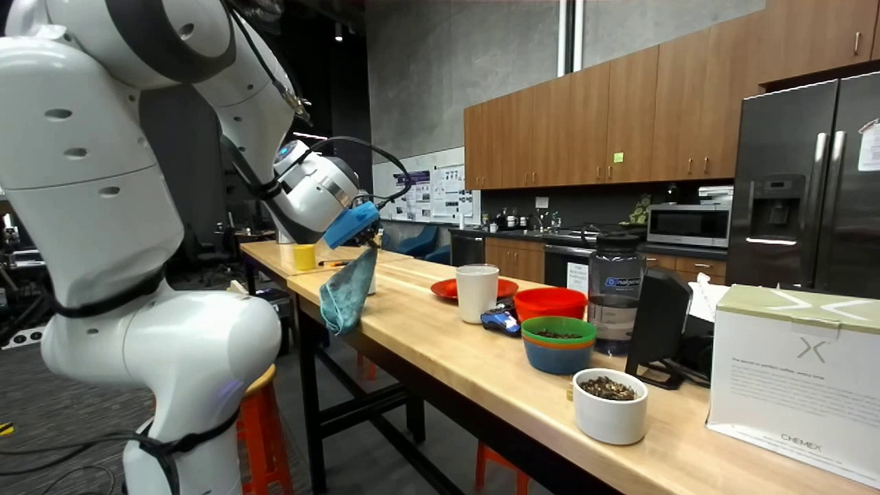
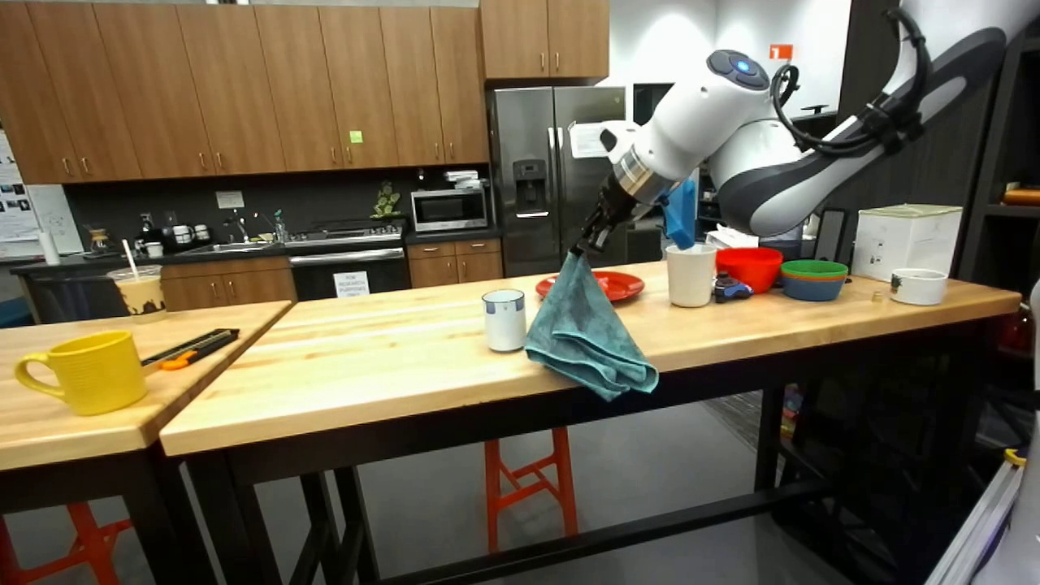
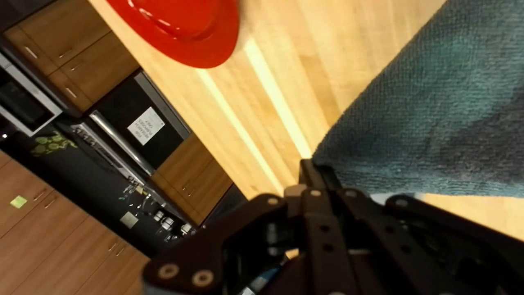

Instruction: Lift the towel from the table, move the cup to the left and then unfold the towel

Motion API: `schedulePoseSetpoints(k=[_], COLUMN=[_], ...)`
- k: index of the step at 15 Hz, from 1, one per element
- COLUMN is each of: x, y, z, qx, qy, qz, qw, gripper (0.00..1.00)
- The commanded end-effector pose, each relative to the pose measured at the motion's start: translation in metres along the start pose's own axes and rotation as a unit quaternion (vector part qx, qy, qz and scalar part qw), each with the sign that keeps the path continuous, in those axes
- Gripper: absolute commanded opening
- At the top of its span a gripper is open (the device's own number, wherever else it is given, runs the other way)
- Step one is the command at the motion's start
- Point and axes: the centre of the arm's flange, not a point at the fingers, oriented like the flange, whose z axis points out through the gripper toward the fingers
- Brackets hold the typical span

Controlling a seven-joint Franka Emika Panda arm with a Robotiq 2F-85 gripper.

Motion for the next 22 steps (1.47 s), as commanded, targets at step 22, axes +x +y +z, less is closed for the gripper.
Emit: schedulePoseSetpoints(k=[22], x=[-0.177], y=[-0.024], z=[-0.036], qx=[-0.024], qy=[-0.241], qz=[0.019], qw=[0.9701], gripper=[0.00])
